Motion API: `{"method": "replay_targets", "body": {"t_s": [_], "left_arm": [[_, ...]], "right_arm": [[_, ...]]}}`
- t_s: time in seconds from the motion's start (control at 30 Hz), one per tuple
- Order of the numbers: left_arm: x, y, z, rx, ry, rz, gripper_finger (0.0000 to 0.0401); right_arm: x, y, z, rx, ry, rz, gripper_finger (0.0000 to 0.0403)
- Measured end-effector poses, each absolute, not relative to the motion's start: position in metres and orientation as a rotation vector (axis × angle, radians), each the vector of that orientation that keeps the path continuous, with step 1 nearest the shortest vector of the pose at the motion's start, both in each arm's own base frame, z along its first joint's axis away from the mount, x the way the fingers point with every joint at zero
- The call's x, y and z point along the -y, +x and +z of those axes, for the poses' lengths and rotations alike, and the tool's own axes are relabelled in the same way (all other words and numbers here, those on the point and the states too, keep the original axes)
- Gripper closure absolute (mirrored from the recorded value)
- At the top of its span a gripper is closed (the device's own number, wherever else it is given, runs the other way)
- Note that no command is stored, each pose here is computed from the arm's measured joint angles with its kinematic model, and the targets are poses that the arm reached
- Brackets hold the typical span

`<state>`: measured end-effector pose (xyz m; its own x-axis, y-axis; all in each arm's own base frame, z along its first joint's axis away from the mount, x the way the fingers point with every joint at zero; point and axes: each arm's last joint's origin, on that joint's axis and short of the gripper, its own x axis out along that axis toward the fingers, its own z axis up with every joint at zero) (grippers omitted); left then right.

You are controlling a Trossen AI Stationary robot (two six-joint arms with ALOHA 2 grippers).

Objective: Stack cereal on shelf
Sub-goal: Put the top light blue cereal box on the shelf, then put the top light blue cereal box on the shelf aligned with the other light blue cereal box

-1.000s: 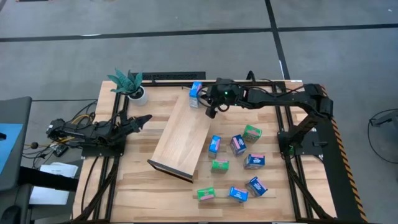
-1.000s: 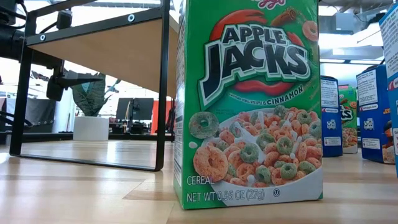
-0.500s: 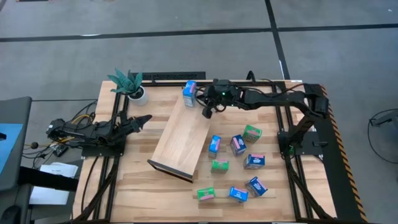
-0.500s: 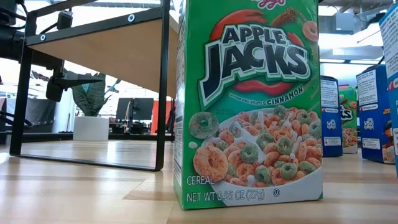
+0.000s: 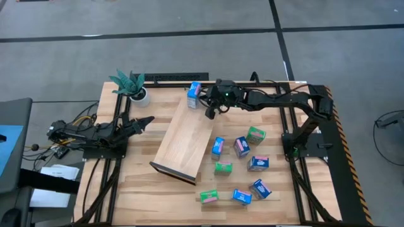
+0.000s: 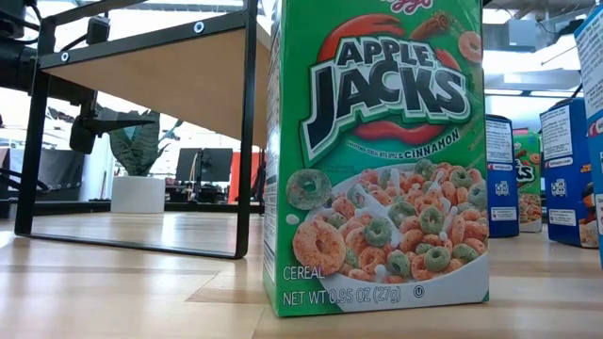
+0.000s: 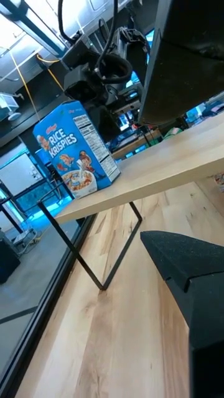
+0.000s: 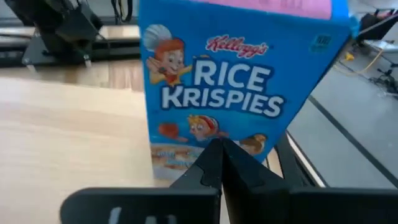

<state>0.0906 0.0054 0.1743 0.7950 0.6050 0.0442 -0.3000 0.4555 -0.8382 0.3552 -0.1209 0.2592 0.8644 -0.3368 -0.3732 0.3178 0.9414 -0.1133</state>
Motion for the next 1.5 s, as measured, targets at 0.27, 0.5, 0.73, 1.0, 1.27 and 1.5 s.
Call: {"method": "replay_targets", "body": {"t_s": [0.27,0.5,0.73,1.0,1.27,1.5], "left_arm": [[-0.005,0.091,0.174,0.362,-0.945,0.573,0.0121],[-0.005,0.091,0.174,0.363,-0.947,0.573,0.0121],[-0.005,0.091,0.174,0.362,-0.944,0.574,0.0121],[-0.005,0.091,0.174,0.362,-0.944,0.574,0.0121],[-0.005,0.091,0.174,0.360,-0.943,0.573,0.0121],[-0.005,0.091,0.174,0.345,-0.945,0.542,0.0121]], "right_arm": [[0.121,0.360,0.250,-0.413,-0.035,-0.325,0.0378],[0.125,0.358,0.253,-0.402,-0.041,-0.336,0.0375],[0.132,0.357,0.250,-0.407,-0.040,-0.353,0.0375],[0.137,0.356,0.252,-0.418,-0.084,-0.355,0.0375],[0.131,0.344,0.288,-0.484,-0.107,-0.336,0.0375],[0.101,0.289,0.369,-0.659,-0.177,-0.258,0.0350]]}}
